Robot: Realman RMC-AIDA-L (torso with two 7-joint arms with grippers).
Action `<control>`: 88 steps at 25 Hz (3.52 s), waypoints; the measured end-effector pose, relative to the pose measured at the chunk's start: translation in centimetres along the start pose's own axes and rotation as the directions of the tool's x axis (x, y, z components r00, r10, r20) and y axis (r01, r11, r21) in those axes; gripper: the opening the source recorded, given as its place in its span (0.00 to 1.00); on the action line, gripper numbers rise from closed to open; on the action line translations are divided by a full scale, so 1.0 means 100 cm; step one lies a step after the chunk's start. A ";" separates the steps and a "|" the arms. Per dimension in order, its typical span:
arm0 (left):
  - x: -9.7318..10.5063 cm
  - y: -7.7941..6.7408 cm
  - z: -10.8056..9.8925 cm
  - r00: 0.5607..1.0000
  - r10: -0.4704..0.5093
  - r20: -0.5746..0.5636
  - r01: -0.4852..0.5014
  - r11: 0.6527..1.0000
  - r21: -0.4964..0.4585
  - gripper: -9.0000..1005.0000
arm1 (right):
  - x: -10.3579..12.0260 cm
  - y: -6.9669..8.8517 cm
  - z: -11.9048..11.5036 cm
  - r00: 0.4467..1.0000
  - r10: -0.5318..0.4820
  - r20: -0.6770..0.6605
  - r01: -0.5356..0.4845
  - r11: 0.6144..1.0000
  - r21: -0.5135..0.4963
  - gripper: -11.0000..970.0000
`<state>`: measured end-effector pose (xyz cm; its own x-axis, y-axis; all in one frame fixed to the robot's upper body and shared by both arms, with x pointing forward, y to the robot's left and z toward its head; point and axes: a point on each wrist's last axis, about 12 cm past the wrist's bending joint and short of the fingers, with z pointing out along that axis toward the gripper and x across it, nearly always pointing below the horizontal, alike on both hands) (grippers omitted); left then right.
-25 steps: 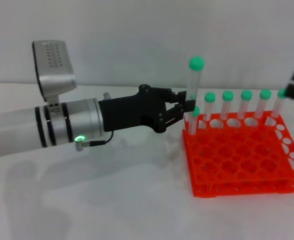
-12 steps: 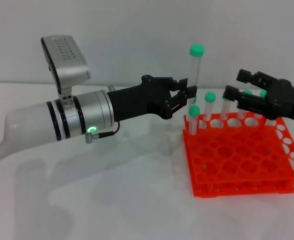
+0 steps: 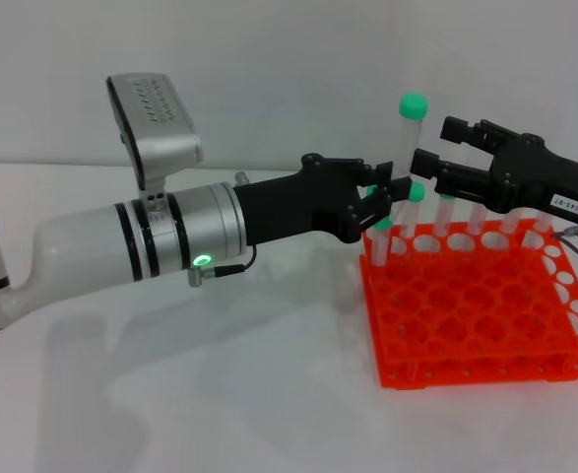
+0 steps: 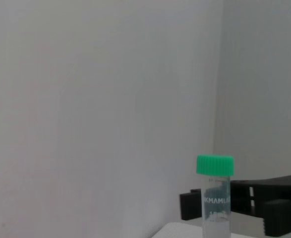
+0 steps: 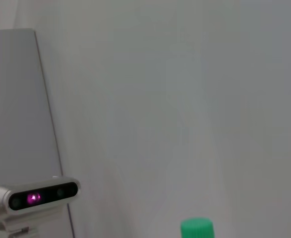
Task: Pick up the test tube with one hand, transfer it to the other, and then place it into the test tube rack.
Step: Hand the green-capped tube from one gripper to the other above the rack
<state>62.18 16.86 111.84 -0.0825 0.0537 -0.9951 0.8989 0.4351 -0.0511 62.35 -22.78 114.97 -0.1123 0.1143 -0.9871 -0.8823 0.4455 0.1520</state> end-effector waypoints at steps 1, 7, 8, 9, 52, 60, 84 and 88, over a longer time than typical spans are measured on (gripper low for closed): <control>0.000 -0.001 0.001 1.000 0.003 -0.003 -0.003 1.000 0.003 0.22 | 0.000 0.000 0.001 1.000 -0.001 0.000 0.001 1.000 0.000 0.80; 0.000 -0.005 0.017 0.999 0.031 -0.040 -0.030 0.999 0.024 0.23 | -0.002 0.002 0.003 1.000 -0.005 0.010 0.005 1.000 -0.013 0.78; -0.001 -0.005 0.019 0.998 0.037 -0.043 -0.036 0.999 0.025 0.23 | -0.002 0.002 0.002 1.000 -0.004 0.010 0.004 1.000 -0.012 0.77; -0.001 -0.005 0.020 0.998 0.041 -0.046 -0.040 0.999 0.025 0.23 | -0.001 0.002 0.001 1.000 -0.001 0.009 0.001 1.000 -0.009 0.77; 0.002 -0.011 0.023 0.998 0.046 -0.052 -0.043 0.998 0.055 0.24 | 0.002 0.001 -0.007 1.000 0.023 0.006 -0.023 1.000 -0.002 0.21; 0.004 -0.015 0.027 0.998 0.044 -0.036 -0.043 0.998 0.049 0.24 | 0.001 0.002 -0.007 1.000 0.025 0.013 -0.025 1.000 -0.008 0.21; 0.034 -0.030 -0.009 0.990 0.075 0.123 -0.064 0.994 -0.090 0.78 | 0.001 -0.003 -0.013 0.998 0.027 0.053 -0.030 0.998 0.054 0.21; 0.057 -0.042 -0.054 0.968 0.064 0.241 -0.008 0.974 -0.226 0.78 | 0.003 -0.005 -0.015 0.997 0.027 0.078 -0.034 0.995 0.090 0.21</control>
<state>55.57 20.20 106.89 0.0816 -0.1370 -0.9872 0.7793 0.6263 -0.0225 62.05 -24.26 114.52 -0.0999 0.1956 -0.9756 -0.8330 0.5198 0.1895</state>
